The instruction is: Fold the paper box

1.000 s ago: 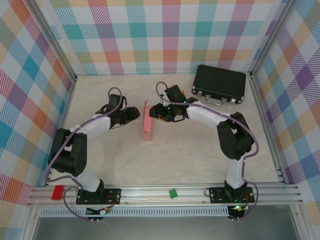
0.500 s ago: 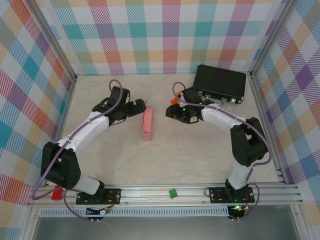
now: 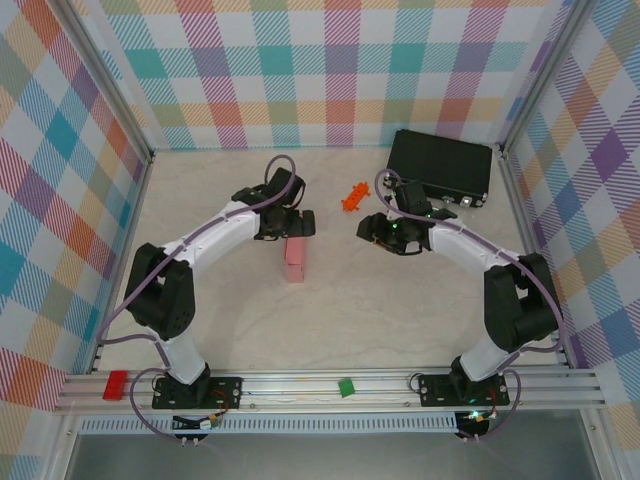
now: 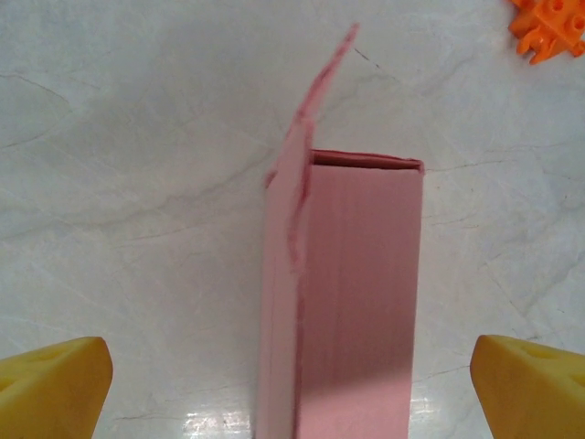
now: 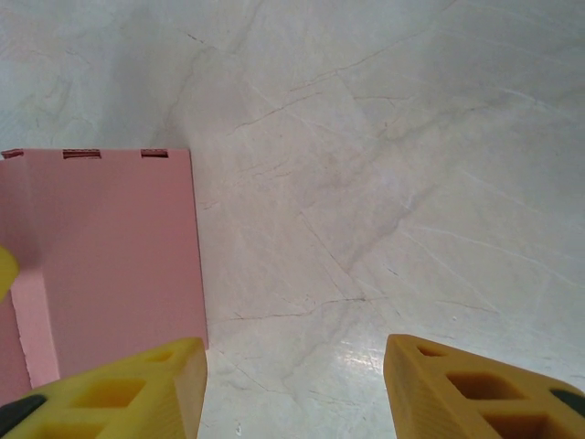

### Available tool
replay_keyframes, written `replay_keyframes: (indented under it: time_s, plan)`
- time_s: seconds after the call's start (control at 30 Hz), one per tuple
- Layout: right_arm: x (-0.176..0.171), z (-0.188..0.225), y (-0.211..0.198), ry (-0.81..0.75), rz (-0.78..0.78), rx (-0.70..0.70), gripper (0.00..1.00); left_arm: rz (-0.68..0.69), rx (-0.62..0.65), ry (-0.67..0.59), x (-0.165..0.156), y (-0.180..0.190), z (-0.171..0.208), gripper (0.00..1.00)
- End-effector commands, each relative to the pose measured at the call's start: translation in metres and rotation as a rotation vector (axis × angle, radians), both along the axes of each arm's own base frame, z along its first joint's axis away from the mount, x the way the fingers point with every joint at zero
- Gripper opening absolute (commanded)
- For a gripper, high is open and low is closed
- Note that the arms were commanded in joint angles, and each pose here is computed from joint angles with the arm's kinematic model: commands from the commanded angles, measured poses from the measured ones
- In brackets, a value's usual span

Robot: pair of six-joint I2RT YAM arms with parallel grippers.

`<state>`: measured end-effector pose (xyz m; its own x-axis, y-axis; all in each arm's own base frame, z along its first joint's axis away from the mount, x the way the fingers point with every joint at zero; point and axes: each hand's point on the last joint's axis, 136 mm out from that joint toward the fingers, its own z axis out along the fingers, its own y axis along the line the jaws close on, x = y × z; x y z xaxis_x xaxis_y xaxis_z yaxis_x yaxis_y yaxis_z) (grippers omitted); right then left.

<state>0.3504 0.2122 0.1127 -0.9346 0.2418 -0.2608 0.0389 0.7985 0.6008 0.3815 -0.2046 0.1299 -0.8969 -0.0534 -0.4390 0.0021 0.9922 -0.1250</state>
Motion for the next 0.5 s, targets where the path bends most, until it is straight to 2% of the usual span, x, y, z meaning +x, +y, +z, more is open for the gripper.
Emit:
replay_keyframes:
  time_s: [0.0, 0.37, 0.47]
  plan:
    - [-0.003, 0.005, -0.004, -0.018, 0.003, 0.003, 0.55, -0.054, 0.065, 0.037, -0.005, -0.004, -0.003, 0.98]
    - [-0.005, 0.001, -0.005, -0.007, 0.005, 0.005, 0.55, -0.124, 0.081, 0.102, -0.012, -0.016, -0.022, 0.84]
    - [-0.006, 0.0, -0.005, -0.009, 0.005, 0.005, 0.55, -0.144, 0.09, 0.109, -0.013, -0.017, -0.023, 0.78]
